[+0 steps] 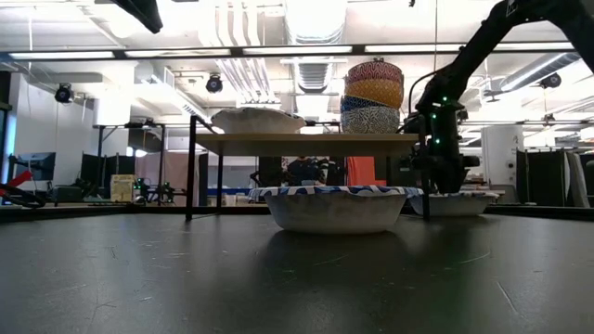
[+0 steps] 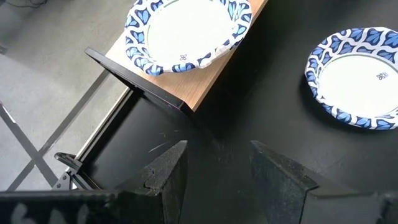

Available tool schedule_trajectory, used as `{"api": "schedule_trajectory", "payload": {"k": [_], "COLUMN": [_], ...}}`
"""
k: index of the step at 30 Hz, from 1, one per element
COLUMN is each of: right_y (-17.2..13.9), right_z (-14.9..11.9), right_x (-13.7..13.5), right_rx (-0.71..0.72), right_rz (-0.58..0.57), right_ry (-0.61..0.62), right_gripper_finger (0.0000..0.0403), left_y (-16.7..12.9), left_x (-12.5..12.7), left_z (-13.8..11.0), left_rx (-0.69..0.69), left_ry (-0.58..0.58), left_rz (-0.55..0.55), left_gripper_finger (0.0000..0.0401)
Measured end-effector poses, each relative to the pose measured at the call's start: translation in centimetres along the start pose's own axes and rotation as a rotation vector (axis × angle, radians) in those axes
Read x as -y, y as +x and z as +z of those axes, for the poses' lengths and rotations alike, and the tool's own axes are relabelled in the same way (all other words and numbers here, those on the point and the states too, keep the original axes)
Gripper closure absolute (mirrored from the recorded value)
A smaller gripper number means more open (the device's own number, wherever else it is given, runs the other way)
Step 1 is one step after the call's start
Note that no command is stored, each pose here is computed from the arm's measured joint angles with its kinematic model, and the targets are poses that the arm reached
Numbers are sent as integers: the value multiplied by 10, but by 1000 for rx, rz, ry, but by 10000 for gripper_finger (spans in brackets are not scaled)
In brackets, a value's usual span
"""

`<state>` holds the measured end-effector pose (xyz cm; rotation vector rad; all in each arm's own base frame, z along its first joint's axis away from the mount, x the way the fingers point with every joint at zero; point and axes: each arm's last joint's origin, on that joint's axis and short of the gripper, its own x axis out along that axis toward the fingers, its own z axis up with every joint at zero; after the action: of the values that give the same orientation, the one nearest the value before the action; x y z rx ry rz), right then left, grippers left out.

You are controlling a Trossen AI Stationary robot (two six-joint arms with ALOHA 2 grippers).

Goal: Place and stack bowls onto a shelf
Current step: Stack the white and blue bowl on top of the white and blue bowl on the shelf

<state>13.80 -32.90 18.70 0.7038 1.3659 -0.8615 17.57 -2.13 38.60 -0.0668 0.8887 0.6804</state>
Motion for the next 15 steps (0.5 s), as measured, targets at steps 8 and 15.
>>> {"api": "schedule_trajectory", "payload": {"k": [8, 15], "right_y": [2, 2], "right_z": [-1, -1], "right_x": [0, -1], "right_rx": [-3, 1], "right_rz": [3, 31], "right_ry": [0, 3], "right_gripper_finger": [287, 368], "left_y": [0, 0], "left_x": [0, 0], "left_z": [0, 0], "left_rx": [1, 1], "left_ry": [-1, -1], "left_rz": [-1, -1], "left_gripper_finger": [248, 248]}}
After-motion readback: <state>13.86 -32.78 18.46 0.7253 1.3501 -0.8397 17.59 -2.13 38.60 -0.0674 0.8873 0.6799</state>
